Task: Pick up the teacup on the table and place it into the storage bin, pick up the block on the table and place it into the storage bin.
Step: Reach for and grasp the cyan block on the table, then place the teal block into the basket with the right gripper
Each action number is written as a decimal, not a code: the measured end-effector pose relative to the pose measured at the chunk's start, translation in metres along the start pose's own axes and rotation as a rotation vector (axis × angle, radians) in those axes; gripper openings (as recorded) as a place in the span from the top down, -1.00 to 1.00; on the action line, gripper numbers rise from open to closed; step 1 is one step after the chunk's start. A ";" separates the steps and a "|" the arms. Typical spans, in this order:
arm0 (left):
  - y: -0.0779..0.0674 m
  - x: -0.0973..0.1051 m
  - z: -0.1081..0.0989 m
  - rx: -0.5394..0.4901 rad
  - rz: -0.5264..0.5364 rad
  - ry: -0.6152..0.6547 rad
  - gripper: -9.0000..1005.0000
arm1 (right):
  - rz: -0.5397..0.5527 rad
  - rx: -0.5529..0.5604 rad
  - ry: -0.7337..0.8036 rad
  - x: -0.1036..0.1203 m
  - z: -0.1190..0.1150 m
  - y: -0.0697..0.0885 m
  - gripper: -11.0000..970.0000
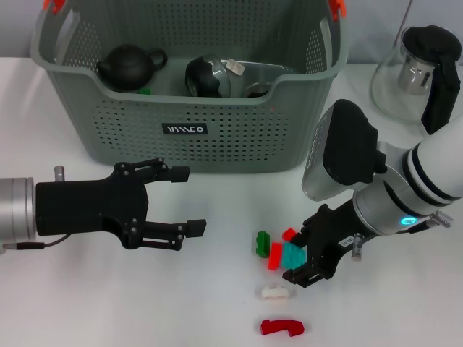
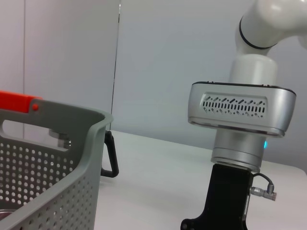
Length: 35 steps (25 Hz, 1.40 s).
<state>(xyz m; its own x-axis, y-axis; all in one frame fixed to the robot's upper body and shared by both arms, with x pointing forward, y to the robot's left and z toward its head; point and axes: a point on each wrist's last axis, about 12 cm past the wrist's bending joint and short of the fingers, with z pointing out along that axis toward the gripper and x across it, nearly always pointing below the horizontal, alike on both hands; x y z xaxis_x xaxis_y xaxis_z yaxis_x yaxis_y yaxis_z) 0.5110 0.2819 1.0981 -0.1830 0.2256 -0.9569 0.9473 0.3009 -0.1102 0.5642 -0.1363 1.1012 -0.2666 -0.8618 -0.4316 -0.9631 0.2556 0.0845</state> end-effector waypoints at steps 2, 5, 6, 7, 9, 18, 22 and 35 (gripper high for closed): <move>0.000 0.000 0.000 0.000 0.000 0.000 -0.83 | -0.002 0.001 0.001 0.000 0.000 0.000 -0.55; 0.000 0.000 0.000 0.000 0.000 0.000 -0.83 | -0.002 0.003 0.000 0.000 0.001 0.000 -0.42; 0.000 0.000 0.000 -0.001 0.000 0.000 -0.83 | -0.002 0.005 -0.001 0.000 0.001 0.000 -0.41; 0.000 0.000 0.000 -0.002 0.000 0.001 -0.83 | -0.001 0.007 -0.002 0.000 0.001 0.000 -0.39; 0.000 0.000 0.000 -0.003 0.000 0.001 -0.83 | 0.000 0.012 -0.005 -0.001 0.001 -0.001 -0.36; 0.000 0.001 0.000 -0.004 -0.001 0.002 -0.83 | -0.009 0.017 0.000 -0.001 0.004 0.000 -0.35; 0.001 0.001 0.000 -0.010 -0.001 0.004 -0.83 | -0.017 0.021 0.005 -0.001 0.007 0.001 -0.35; 0.001 0.002 0.001 -0.008 -0.001 0.002 -0.83 | -0.023 0.025 0.003 -0.003 0.007 0.001 0.06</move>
<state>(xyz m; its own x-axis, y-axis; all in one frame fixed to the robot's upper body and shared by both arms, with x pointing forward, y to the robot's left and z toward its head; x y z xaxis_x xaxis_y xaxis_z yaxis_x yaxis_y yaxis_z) 0.5118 0.2815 1.0958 -0.1843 0.2268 -0.9563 0.9451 0.3080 -0.1091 0.5638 -0.1307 1.0963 -0.2442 -0.8691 -0.4302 -0.9679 0.2460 0.0523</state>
